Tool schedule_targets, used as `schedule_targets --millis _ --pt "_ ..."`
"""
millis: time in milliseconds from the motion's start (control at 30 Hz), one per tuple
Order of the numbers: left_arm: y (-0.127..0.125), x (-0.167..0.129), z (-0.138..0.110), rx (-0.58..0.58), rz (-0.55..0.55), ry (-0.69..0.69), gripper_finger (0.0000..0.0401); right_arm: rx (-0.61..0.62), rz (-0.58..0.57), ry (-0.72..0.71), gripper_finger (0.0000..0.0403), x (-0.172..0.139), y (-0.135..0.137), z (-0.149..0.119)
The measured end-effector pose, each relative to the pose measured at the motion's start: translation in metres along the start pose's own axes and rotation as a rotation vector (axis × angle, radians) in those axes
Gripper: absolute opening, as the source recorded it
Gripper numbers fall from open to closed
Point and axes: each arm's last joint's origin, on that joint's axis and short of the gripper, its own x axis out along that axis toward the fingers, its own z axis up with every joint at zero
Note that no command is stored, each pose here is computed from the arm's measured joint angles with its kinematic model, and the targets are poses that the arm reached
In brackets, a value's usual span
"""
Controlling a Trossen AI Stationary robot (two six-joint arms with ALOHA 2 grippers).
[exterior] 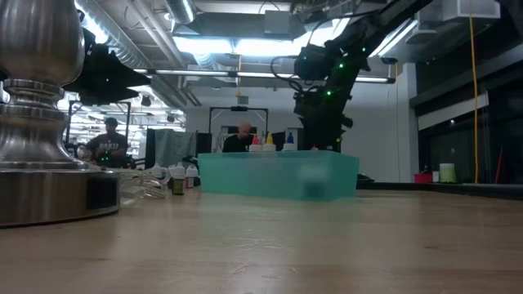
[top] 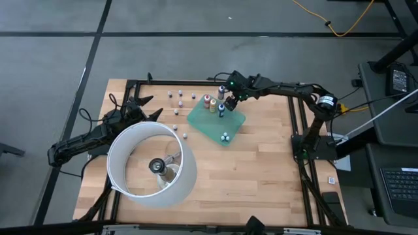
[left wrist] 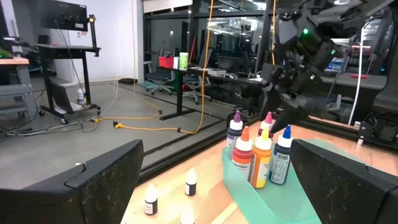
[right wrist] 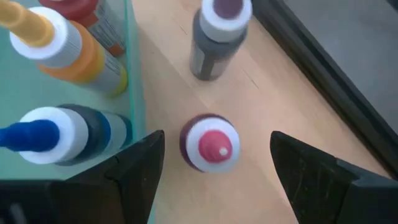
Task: Pick & Place food coloring
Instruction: Put the large red food coloring bottle into the green bin
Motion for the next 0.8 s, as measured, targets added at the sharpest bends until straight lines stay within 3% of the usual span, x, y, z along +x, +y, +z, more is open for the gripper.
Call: schedule_targets --millis 400,800 --pt "0.0000 0.0000 0.0000 0.000 0.000 0.000 0.0400 -0.001 0.024 -0.025 0.0289 0.0024 0.0029 0.0025" --pt "0.0000 0.0000 0.0000 0.000 0.000 0.000 0.0400 -0.001 0.034 0.004 0.0234 0.0089 0.0038 0.0001"
